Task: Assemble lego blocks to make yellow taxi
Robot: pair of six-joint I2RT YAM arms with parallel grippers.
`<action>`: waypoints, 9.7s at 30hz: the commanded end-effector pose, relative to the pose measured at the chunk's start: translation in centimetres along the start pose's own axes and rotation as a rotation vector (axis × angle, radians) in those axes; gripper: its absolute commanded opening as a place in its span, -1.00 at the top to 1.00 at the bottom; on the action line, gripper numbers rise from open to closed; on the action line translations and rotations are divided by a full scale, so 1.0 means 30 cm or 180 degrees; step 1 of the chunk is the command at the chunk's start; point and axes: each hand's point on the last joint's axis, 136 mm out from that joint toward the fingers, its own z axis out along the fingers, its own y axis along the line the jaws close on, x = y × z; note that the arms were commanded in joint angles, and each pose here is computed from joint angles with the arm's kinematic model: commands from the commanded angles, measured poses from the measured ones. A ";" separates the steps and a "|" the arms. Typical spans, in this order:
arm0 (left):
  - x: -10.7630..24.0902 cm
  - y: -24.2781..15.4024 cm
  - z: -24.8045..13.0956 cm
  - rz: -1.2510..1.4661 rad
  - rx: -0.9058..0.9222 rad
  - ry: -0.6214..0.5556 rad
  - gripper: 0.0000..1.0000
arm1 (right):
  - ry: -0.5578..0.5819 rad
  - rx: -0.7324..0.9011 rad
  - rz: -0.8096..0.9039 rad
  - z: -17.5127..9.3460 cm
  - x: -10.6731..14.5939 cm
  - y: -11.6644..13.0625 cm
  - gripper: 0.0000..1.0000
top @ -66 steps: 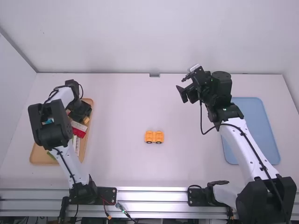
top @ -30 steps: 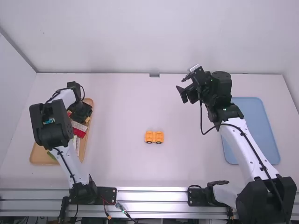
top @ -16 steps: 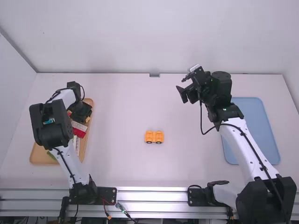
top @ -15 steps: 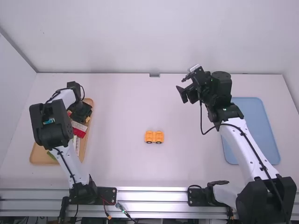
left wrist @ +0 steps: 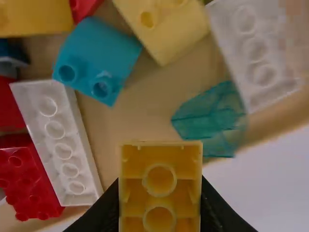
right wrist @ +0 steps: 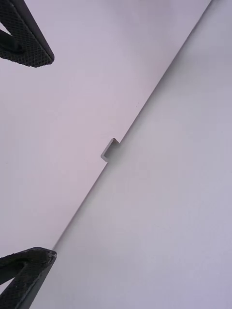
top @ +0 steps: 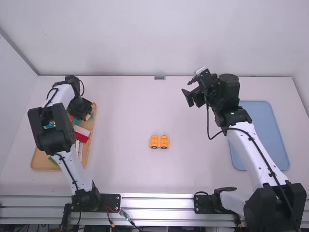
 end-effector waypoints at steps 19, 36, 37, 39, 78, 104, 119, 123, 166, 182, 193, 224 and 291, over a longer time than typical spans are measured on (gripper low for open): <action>0.208 -0.437 -0.410 0.2296 0.1710 -0.0132 0.96 | -0.0487 -0.1376 0.0907 0.228 0.023 0.149 -0.97; 0.524 -0.493 -0.463 0.3174 0.2637 -0.0451 0.96 | -0.0613 -0.2097 0.1466 0.248 0.041 0.190 -0.98; 0.567 -0.494 -0.491 0.3323 0.2853 -0.0475 0.96 | -0.0622 -0.2175 0.1467 0.246 0.039 0.203 -0.98; 0.628 -0.493 -0.526 0.3516 0.3184 -0.0489 0.96 | -0.0635 -0.2351 0.1440 0.236 0.029 0.240 -0.97; 1.039 -0.308 -0.704 0.5202 0.5867 -0.0196 0.96 | -0.0854 -0.3866 0.0800 0.055 -0.110 0.605 -0.35; 1.037 -0.315 -0.702 0.5253 0.5863 -0.0330 0.96 | -0.0790 -0.3792 0.0901 0.077 -0.103 0.610 0.15; 1.036 -0.314 -0.700 0.5248 0.5858 -0.0325 0.96 | -0.0794 -0.3855 0.0837 0.070 -0.098 0.631 0.46; 1.037 -0.312 -0.695 0.5242 0.5854 -0.0319 0.91 | -0.0797 -0.3852 0.0836 0.070 -0.099 0.630 0.60; 0.507 -0.529 -0.436 0.3081 0.3090 -0.2248 -0.98 | 0.2887 0.0431 0.2293 -0.017 0.640 0.378 0.83; 0.511 -0.520 -0.416 0.3090 0.3032 -0.2174 -0.98 | 0.2813 0.0533 0.3848 -0.014 0.848 0.442 0.92; 0.513 -0.517 -0.409 0.3092 0.3015 -0.2148 -0.97 | 0.2377 0.0924 0.5314 0.038 0.843 0.408 1.00; 0.520 -0.509 -0.392 0.3063 0.2984 -0.2050 -0.98 | 0.2358 0.2367 0.7078 -0.032 0.896 0.365 1.00; 0.519 -0.493 -0.366 0.3021 0.2937 -0.1962 -0.98 | 0.2811 0.1041 0.6169 0.103 0.773 0.352 -0.98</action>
